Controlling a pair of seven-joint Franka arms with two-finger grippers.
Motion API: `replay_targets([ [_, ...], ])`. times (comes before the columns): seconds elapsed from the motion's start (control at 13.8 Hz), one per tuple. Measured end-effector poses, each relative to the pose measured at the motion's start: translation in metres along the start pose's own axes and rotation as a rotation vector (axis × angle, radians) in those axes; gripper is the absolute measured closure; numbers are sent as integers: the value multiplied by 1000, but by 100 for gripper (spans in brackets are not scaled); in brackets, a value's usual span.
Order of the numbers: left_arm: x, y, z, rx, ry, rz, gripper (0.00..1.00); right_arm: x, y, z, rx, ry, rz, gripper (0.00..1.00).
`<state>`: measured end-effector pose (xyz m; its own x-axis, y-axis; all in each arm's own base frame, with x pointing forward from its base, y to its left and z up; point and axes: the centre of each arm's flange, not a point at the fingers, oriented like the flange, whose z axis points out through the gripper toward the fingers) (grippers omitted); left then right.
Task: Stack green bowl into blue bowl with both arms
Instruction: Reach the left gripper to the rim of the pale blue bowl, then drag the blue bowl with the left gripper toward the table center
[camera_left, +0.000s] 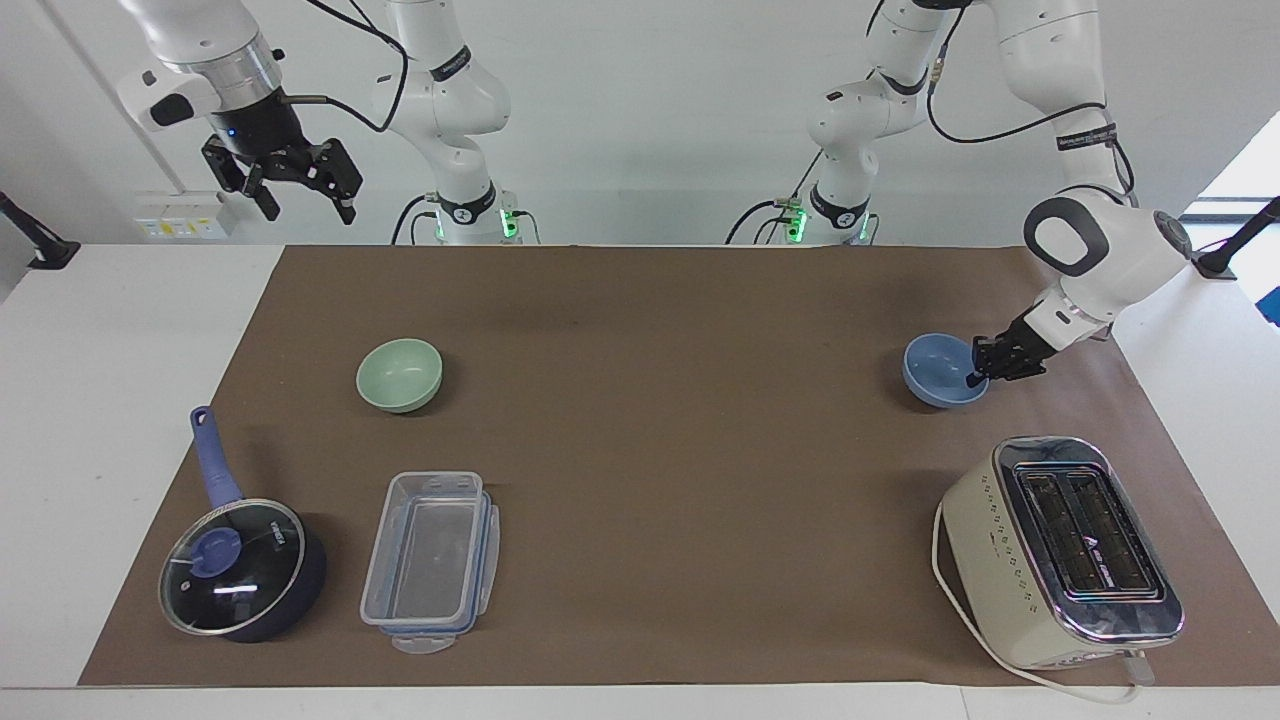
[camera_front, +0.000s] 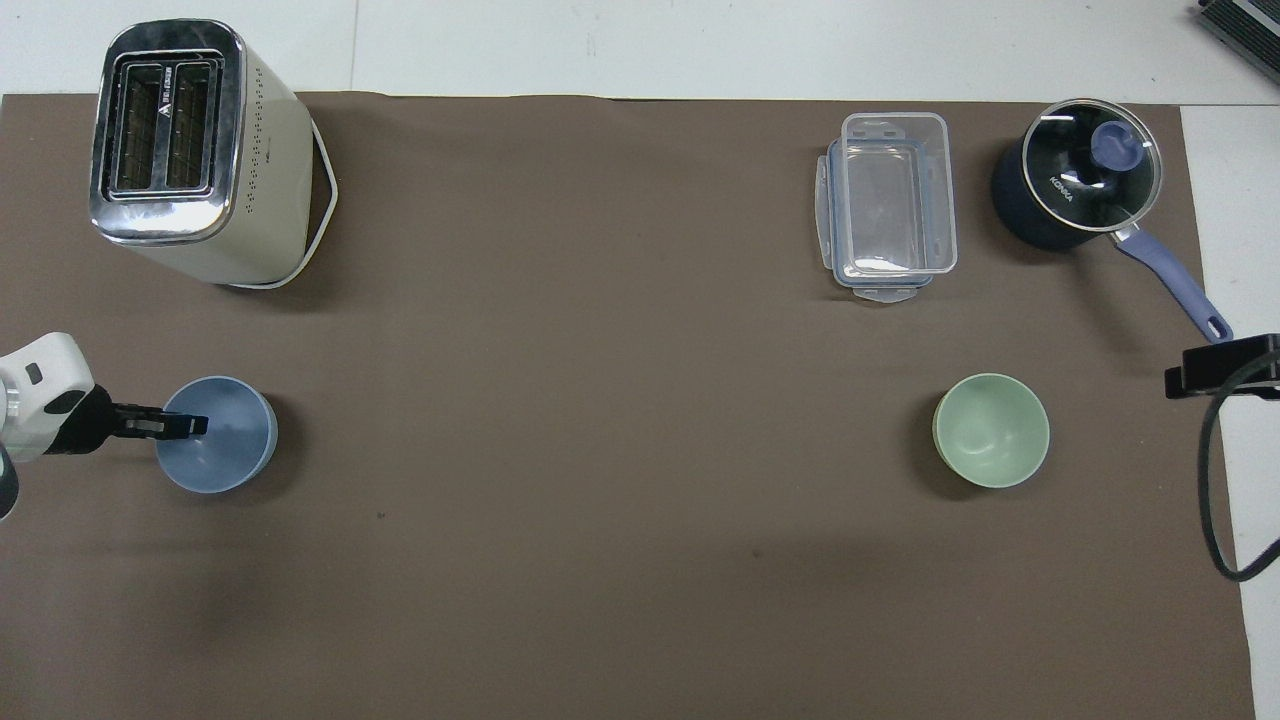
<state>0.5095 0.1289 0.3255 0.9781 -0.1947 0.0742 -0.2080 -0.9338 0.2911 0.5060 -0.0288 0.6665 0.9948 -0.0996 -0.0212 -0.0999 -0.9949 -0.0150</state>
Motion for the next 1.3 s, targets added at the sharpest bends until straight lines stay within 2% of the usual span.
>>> replay_targets([
  [0.22, 4, 23, -32, 7, 31, 6, 95, 0, 0, 0, 0, 0, 1, 0],
  [0.36, 12, 59, -50, 8, 42, -4, 95, 0, 1, 0, 0, 0, 1, 0],
  [0.51, 24, 104, -52, 8, 41, -26, 95, 0, 1, 0, 0, 0, 3, 0],
  [0.65, 36, 148, -39, 3, 24, -56, 95, 0, 2, 0, 0, 0, 4, 0],
  [0.94, 54, 237, -14, 13, 50, -142, 95, 0, 3, 1, 0, -1, 5, 0],
  [1.08, 55, 290, 1, 9, 48, -174, 95, -1, 3, 1, 0, -2, 5, 0],
  [1.3, 51, 378, 40, -6, 79, -217, 95, -1, 3, 1, 0, -2, 4, 0],
])
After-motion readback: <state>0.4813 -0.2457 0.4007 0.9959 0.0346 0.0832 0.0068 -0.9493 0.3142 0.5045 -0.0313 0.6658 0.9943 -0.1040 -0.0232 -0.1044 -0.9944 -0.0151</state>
